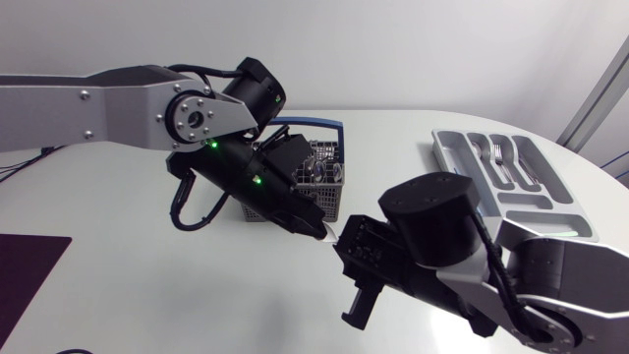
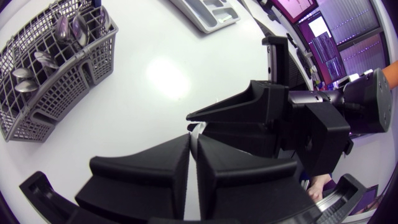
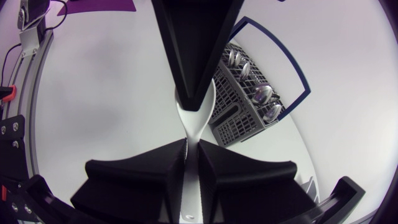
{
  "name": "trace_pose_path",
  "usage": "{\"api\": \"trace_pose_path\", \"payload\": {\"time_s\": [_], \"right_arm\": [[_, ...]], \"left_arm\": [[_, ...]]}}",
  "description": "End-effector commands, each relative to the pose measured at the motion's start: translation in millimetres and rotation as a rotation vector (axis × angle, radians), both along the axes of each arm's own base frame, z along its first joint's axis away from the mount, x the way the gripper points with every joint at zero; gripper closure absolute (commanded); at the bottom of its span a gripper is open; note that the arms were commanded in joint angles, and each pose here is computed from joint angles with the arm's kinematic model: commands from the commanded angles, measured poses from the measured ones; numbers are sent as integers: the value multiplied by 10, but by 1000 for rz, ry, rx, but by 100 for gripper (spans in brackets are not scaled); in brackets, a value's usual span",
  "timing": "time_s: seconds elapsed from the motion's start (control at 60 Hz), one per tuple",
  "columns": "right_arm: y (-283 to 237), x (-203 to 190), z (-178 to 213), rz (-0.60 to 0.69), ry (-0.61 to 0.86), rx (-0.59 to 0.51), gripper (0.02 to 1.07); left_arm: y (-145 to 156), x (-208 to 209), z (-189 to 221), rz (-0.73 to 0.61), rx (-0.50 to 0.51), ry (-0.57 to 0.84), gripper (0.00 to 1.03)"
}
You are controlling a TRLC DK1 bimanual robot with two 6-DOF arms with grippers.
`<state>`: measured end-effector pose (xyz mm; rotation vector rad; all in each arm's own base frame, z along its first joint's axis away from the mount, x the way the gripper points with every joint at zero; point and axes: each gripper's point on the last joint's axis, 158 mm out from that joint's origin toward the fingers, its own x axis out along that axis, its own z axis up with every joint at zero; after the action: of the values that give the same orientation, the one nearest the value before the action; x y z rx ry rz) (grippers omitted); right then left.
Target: Unload the cutlery basket into the drawer organizer.
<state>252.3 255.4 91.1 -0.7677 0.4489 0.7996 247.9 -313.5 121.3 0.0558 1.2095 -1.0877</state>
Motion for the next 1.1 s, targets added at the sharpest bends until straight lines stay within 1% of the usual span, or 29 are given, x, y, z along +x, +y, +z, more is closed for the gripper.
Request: {"api": "trace_pose_path", "payload": {"time_s": [0.0, 0.067, 0.083, 0.133, 0.233, 0.3, 0.383, 0.467, 0.517, 0.633, 0.65, 0.767, 0.883, 1.083], "right_arm": [[-10, 22, -43, -2, -1, -23, 101], [-17, 9, -56, 1, 5, -28, 101], [-18, -3, -64, 4, 10, -30, 101], [-20, -15, -66, 7, 15, -29, 101], [-36, -61, -99, 17, 34, -38, 101], [-52, -97, -128, 27, 49, -42, 101], [-72, -139, -158, 39, 71, -42, 101], [-136, -148, -174, 44, 87, -49, 101], [-200, -141, -156, 43, 99, -45, 101], [-382, -100, -138, 42, 118, -47, 101], [-417, -88, -141, 40, 121, -49, 101], [-669, -17, -177, 26, 135, -74, 101], [-975, 95, -210, 3, 153, -88, 101], [-1476, 239, -311, -29, 178, -110, 101]], "left_arm": [[-35, -8, 108, 8, -30, 34, 80], [-46, 12, 182, 9, -48, 24, 63], [-47, 30, 216, 11, -55, 17, 57], [-45, 75, 282, 17, -67, 3, 44], [-43, 178, 423, 33, -90, -29, 29], [-20, 288, 551, 52, -109, -59, 24], [32, 452, 722, 91, -137, -94, 21], [77, 563, 859, 112, -157, -129, 21], [158, 661, 904, 133, -155, -156, 21], [348, 888, 853, 169, -85, -255, 21], [405, 938, 829, 174, -62, -278, 21], [595, 1068, 689, 165, 24, -353, 20], [784, 1199, 618, 162, 54, -400, 20], [1045, 1409, 574, 167, 75, -472, 20]]}}
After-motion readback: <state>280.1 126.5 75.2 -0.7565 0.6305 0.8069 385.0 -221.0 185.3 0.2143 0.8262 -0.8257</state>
